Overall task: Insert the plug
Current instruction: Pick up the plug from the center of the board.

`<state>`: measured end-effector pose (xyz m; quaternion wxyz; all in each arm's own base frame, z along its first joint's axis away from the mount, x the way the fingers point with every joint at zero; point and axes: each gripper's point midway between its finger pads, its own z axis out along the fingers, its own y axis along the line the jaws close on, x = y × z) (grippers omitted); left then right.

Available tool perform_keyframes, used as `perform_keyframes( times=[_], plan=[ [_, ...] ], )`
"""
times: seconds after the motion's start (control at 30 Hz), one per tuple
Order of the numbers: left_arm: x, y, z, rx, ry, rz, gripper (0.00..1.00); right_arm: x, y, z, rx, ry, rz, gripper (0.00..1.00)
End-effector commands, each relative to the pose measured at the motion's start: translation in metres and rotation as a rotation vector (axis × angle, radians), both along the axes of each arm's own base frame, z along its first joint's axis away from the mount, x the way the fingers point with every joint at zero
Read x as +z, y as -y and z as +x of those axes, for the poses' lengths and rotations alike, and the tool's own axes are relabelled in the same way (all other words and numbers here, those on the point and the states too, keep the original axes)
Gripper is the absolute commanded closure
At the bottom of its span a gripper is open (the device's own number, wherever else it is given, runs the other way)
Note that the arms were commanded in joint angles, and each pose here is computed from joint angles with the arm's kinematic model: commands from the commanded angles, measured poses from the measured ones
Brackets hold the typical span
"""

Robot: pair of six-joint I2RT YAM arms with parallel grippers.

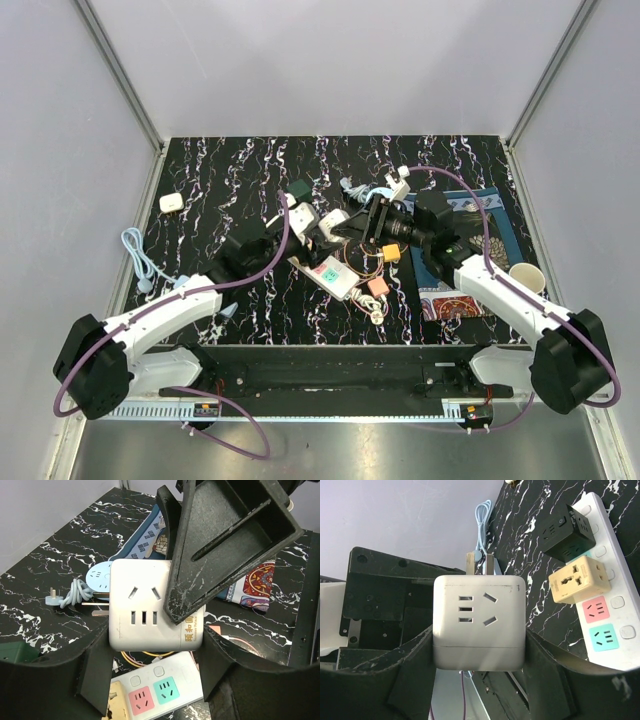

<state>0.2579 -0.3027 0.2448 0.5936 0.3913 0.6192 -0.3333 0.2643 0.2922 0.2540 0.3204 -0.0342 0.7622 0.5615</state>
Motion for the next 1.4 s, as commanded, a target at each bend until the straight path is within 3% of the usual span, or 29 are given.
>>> perform_keyframes(
  times=[0.0,0.13,0.23,0.47,0.9,1.13,1.27,1.37],
  plan=[
    [0.031,0.003,-0.002,-0.044,0.127,-0.038,0.89,0.022,0.004,0.001,-0.001,0.074,-0.037,0.29],
    [0.013,-0.002,-0.009,-0.095,0.145,0.096,0.96,0.037,0.013,0.007,-0.014,0.090,-0.064,0.12],
    [0.009,-0.005,-0.017,-0.137,0.156,0.153,0.98,0.038,0.018,0.007,0.011,0.068,-0.108,0.09],
    [0.009,0.001,-0.035,-0.263,0.155,0.199,0.98,0.020,0.013,-0.009,0.180,-0.015,-0.185,0.07],
    [0.017,0.010,-0.044,-0.357,0.165,0.190,0.98,-0.003,0.007,-0.015,0.271,-0.109,-0.205,0.08],
    [0.018,0.016,-0.037,-0.372,0.187,0.205,0.98,-0.007,0.002,-0.024,0.345,-0.166,-0.171,0.16],
    [0.019,0.018,-0.035,-0.375,0.191,0.212,0.96,-0.008,0.002,-0.026,0.356,-0.173,-0.170,0.29],
    [0.017,0.015,-0.029,-0.335,0.188,0.228,0.79,-0.005,0.002,-0.023,0.342,-0.161,-0.174,0.48]
  ],
)
